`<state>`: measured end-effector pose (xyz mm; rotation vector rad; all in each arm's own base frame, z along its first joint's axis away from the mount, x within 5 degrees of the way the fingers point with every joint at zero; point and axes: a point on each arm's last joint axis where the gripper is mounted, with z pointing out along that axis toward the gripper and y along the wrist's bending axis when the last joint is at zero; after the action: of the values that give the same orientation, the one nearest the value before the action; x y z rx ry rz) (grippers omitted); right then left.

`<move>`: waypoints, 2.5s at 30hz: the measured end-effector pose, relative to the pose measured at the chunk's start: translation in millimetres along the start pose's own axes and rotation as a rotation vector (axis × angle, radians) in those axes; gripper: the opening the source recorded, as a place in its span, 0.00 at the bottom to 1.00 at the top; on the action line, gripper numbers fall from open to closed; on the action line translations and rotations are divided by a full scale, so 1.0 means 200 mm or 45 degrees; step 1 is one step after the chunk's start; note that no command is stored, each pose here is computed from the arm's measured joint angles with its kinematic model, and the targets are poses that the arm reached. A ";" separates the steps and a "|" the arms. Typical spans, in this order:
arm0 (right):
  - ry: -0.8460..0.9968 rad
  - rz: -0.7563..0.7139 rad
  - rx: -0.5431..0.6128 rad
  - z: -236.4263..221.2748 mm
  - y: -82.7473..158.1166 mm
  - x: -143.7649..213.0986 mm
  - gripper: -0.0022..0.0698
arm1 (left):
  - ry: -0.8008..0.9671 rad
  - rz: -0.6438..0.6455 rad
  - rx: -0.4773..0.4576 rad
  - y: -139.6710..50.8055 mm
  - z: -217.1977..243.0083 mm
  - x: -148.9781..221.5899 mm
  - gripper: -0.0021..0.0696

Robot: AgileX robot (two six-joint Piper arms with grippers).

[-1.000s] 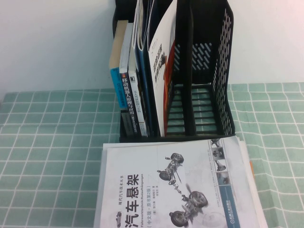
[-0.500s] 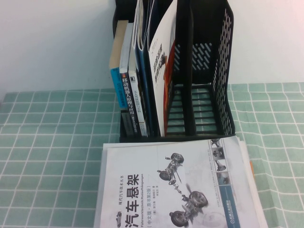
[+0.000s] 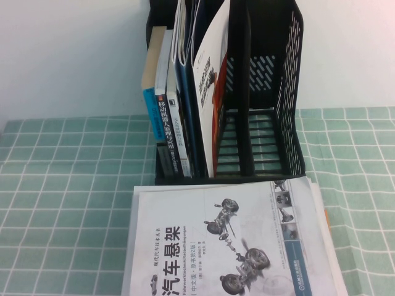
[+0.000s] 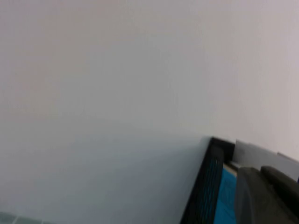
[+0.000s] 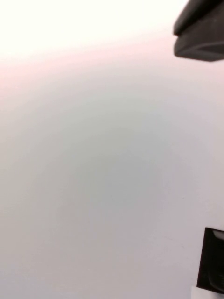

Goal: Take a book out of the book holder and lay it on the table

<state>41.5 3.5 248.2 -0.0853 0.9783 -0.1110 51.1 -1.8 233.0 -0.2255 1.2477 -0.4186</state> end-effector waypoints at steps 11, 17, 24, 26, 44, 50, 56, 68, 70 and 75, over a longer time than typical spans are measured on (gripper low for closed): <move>0.180 -0.220 -0.095 0.05 0.01 -0.07 0.03 | 0.287 0.239 -0.006 -0.15 0.05 -0.27 0.03; 0.277 -0.304 -0.110 0.16 -0.02 -0.21 0.03 | 0.523 -0.001 -0.041 -0.16 0.15 -0.20 0.03; 0.513 -0.279 -0.214 0.36 0.00 -0.12 0.03 | 0.770 0.092 0.046 -0.23 0.35 -0.21 0.03; 0.552 -0.245 -0.284 0.41 0.02 -0.06 0.03 | 0.750 0.136 0.084 -0.25 0.43 -0.24 0.03; 0.915 -0.208 -0.628 0.73 0.13 0.44 0.03 | 0.657 0.523 0.467 -0.60 0.98 -0.17 0.03; 1.329 -0.504 -0.420 0.73 -0.02 0.50 0.03 | 0.631 0.594 0.431 -0.74 1.06 -0.04 0.03; 1.334 -0.283 -0.415 0.65 0.06 0.52 0.03 | 0.760 0.380 0.379 -0.84 1.13 0.09 0.03; 0.838 0.126 -0.882 0.62 0.44 0.36 0.03 | 0.824 0.113 0.256 -0.90 1.28 0.15 0.03; 0.801 0.148 -0.913 0.63 0.47 0.34 0.03 | 0.841 0.056 0.235 -0.88 1.30 0.16 0.03; 0.737 0.178 -1.004 0.69 0.57 0.33 0.03 | 0.867 -0.016 0.211 -0.79 1.36 0.17 0.03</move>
<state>199.3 110.2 257.9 -0.7388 1.5571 0.4086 288.9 -176.2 348.2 0.0633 1.8662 -0.6360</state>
